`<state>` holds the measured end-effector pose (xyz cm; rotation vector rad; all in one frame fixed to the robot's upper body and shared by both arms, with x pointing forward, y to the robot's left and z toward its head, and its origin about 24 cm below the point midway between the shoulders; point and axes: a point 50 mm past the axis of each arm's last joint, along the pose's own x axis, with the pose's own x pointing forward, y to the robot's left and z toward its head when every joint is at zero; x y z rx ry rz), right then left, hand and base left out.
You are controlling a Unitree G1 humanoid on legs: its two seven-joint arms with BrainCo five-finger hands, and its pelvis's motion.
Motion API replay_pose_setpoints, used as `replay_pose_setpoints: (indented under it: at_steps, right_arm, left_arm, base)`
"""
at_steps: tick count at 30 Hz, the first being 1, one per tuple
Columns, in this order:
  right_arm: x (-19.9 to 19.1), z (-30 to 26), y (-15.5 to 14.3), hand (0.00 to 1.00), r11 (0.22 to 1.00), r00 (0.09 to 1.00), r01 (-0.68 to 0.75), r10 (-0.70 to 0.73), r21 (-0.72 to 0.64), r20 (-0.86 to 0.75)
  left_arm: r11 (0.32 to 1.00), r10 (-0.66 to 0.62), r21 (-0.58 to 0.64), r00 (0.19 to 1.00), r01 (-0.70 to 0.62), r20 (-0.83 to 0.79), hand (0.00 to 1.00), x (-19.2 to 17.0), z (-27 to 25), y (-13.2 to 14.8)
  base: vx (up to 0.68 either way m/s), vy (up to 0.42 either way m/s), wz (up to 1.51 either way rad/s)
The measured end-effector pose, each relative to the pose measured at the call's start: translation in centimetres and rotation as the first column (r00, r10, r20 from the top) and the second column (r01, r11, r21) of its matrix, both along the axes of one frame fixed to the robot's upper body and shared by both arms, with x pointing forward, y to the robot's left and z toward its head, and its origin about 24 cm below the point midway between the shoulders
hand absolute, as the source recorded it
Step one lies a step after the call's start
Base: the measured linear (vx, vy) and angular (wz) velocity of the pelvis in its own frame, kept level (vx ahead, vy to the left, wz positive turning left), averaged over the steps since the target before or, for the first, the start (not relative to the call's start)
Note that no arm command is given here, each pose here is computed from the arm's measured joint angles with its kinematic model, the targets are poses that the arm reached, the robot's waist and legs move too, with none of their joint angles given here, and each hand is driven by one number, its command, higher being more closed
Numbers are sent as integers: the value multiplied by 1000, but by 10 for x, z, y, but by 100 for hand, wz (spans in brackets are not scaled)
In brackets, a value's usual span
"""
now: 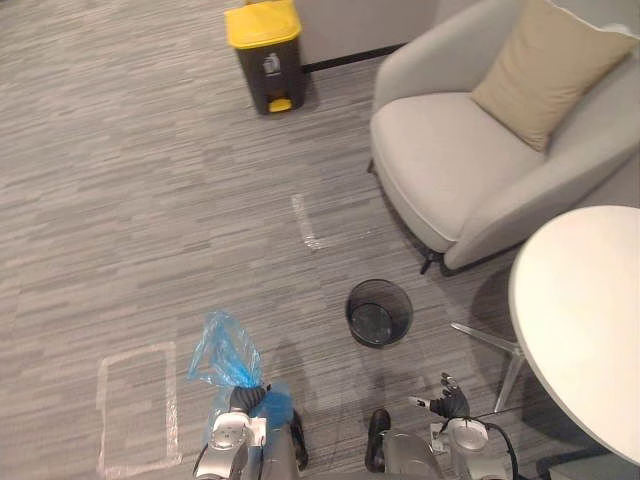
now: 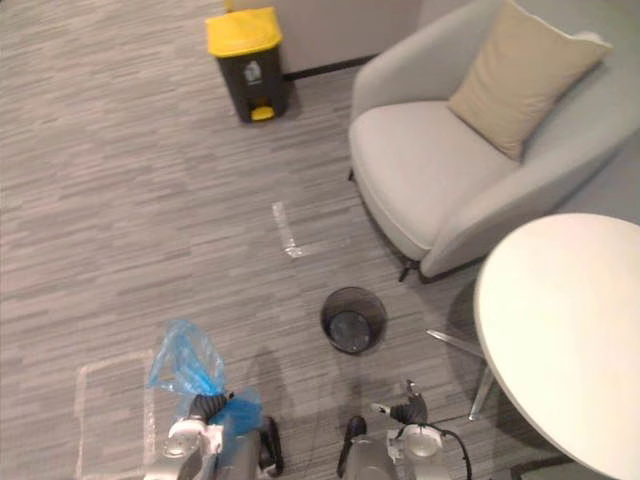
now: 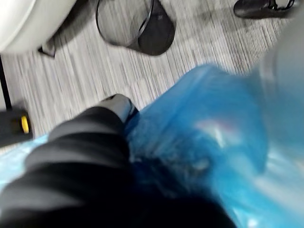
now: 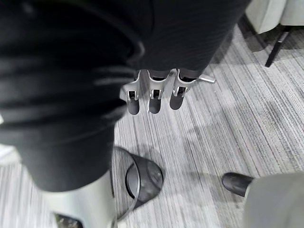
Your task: Gather rubbish on tea table into small bin, then transfer packed bag to large trash can.
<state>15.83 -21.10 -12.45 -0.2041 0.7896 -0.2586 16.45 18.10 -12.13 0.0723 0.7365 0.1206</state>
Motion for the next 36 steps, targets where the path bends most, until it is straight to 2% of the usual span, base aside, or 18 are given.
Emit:
replay_pose_setpoints:
  at_steps: [3, 11, 16, 17, 18, 22, 25, 31, 34, 36]
  right_arm:
    - [-2, -4, 16, 0, 999, 1000, -2, 2, 45, -15]
    - [-2, -8, 19, 0, 998, 999, -10, 12, 56, -44]
    - [-4, -9, 23, 0, 998, 998, -18, 22, 66, -60]
    - [5, -6, 26, 0, 997, 998, -55, 58, 62, -41]
    - [4, -7, 24, 0, 997, 997, -54, 57, 57, -43]
    - [4, -5, 13, 0, 999, 999, -30, 32, 36, -43]
    - [-12, -9, 11, 0, 999, 998, -12, 15, 39, -68]
    - [6, -1, 14, 0, 998, 1000, 25, -25, 64, -1]
    - [1, -2, 1, 0, 999, 999, 41, -40, 31, -22]
    - [2, -6, 14, 0, 998, 998, 31, -28, 61, -47]
  left_arm:
    - [999, -26, 35, 999, 27, -37, 100, -10, -4, 8]
    - [999, -15, 34, 998, 17, -67, 100, -22, -8, 10]
    - [999, 0, 50, 997, 3, -73, 100, -23, -8, 15]
    - [996, 42, 77, 998, -39, -41, 100, -14, -3, 27]
    - [996, 41, 77, 999, -38, -35, 100, -12, -2, 27]
    - [998, 44, 41, 999, -43, -19, 100, -4, -1, 15]
    - [998, 54, -18, 998, -54, 17, 100, 1, 2, -1]
    - [997, 58, -50, 998, -56, 38, 100, 5, 5, -6]
    - [996, 56, -68, 998, -54, 23, 100, 1, 2, -11]
    - [998, 55, -44, 998, -54, 15, 100, 3, 1, -4]
  base:
    - [-48, 164, 29]
    - [5, 147, 11]
    - [359, 86, 39]
    - [976, -117, 88]
    - [1007, -166, 82]
    - [453, -67, 28]
    - [442, -63, 38]
    - [308, 108, -39]
    - [346, 312, -36]
    - [329, 262, -26]
